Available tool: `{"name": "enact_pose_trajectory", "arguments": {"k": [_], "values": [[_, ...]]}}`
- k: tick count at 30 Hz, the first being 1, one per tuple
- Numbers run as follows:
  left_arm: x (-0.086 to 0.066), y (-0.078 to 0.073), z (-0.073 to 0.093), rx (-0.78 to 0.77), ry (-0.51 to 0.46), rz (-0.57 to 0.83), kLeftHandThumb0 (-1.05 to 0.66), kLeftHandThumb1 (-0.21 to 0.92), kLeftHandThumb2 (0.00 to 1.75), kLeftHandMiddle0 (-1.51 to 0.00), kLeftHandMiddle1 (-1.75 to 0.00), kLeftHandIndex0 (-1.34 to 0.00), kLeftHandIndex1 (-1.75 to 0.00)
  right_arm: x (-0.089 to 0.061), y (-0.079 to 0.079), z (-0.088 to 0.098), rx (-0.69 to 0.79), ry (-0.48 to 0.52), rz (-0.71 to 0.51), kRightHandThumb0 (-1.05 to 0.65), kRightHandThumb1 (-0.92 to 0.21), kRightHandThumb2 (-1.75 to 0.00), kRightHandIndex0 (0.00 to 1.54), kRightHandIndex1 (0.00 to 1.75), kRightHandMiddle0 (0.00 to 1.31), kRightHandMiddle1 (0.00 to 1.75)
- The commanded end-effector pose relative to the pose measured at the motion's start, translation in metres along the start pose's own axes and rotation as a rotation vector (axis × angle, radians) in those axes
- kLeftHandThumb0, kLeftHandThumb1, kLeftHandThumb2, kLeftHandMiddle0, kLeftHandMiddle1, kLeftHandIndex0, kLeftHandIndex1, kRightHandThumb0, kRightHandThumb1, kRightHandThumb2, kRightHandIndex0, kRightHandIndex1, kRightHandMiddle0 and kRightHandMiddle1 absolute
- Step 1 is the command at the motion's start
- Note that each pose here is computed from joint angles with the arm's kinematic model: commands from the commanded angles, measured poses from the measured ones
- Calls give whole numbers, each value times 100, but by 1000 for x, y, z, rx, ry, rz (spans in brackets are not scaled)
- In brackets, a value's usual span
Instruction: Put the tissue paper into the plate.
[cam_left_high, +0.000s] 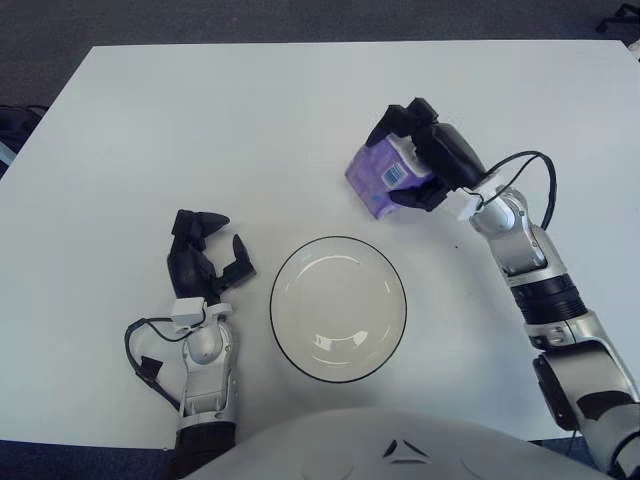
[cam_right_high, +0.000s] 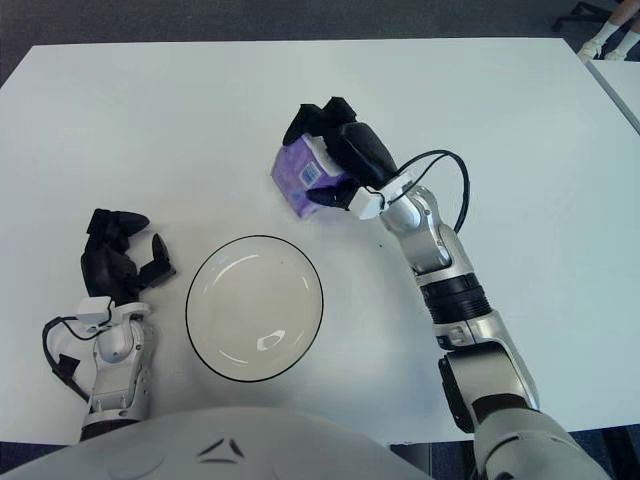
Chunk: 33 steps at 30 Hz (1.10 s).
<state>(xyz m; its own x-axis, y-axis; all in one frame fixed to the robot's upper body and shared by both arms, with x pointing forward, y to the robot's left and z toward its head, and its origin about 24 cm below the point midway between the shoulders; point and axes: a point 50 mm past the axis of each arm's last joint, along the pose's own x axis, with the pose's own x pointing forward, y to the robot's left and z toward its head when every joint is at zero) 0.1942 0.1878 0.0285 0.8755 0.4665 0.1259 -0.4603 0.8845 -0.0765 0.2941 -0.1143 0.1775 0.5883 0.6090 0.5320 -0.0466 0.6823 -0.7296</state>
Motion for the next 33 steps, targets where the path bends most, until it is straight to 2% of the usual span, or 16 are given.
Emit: {"name": "enact_pose_trajectory", "arguments": {"k": [1, 5, 12, 18, 24, 25, 26, 27, 28, 31, 33], "values": [[-9, 5, -19, 30, 115, 12, -1, 25, 137, -68, -163, -46, -175, 1, -5, 7, 53, -64, -73, 0, 4, -169, 93, 162, 64, 175], [-8, 5, -20, 40, 116, 10, -1, 25, 137, -67, -165, -46, -175, 1, -10, 20, 86, -121, -100, 0, 7, -171, 94, 163, 66, 175], [-7, 5, -20, 36, 113, 3, -1, 26, 138, -66, -167, -46, -175, 1, -11, 25, 133, -189, -81, 0, 10, -174, 97, 161, 69, 175], [-5, 4, -21, 27, 105, 4, -1, 25, 139, -65, -170, -45, -175, 1, -3, 36, 213, -258, -51, 0, 11, -174, 99, 157, 71, 175], [-4, 4, -22, 25, 103, 10, -1, 25, 138, -67, -166, -46, -175, -2, 0, 42, 273, -286, -54, 0, 11, -173, 98, 156, 71, 175], [-3, 4, -22, 24, 102, 11, -1, 25, 138, -68, -165, -46, -175, -2, 0, 42, 274, -286, -53, 0, 11, -173, 98, 156, 71, 175], [-3, 4, -22, 24, 105, 12, -1, 25, 138, -68, -165, -46, -175, -2, -4, 58, 97, -379, -65, 0, 11, -173, 98, 156, 71, 175], [-3, 4, -22, 24, 107, 12, -1, 25, 138, -68, -165, -46, -175, -3, -6, 70, -34, -450, -69, 0, 6, -168, 95, 156, 67, 175], [-3, 4, -22, 28, 110, 14, -1, 25, 138, -68, -165, -46, -175, -2, -5, 66, -29, -488, -17, 0, -2, -160, 89, 158, 60, 175], [-3, 4, -23, 35, 112, 14, -1, 25, 139, -66, -168, -46, -175, -1, -5, 52, 65, -495, 63, 0, -6, -156, 88, 156, 58, 175], [-2, 4, -23, 36, 112, 12, -1, 25, 139, -65, -169, -46, -175, -4, 1, 56, 130, -516, 116, 0, -6, -156, 87, 158, 58, 175]]}}
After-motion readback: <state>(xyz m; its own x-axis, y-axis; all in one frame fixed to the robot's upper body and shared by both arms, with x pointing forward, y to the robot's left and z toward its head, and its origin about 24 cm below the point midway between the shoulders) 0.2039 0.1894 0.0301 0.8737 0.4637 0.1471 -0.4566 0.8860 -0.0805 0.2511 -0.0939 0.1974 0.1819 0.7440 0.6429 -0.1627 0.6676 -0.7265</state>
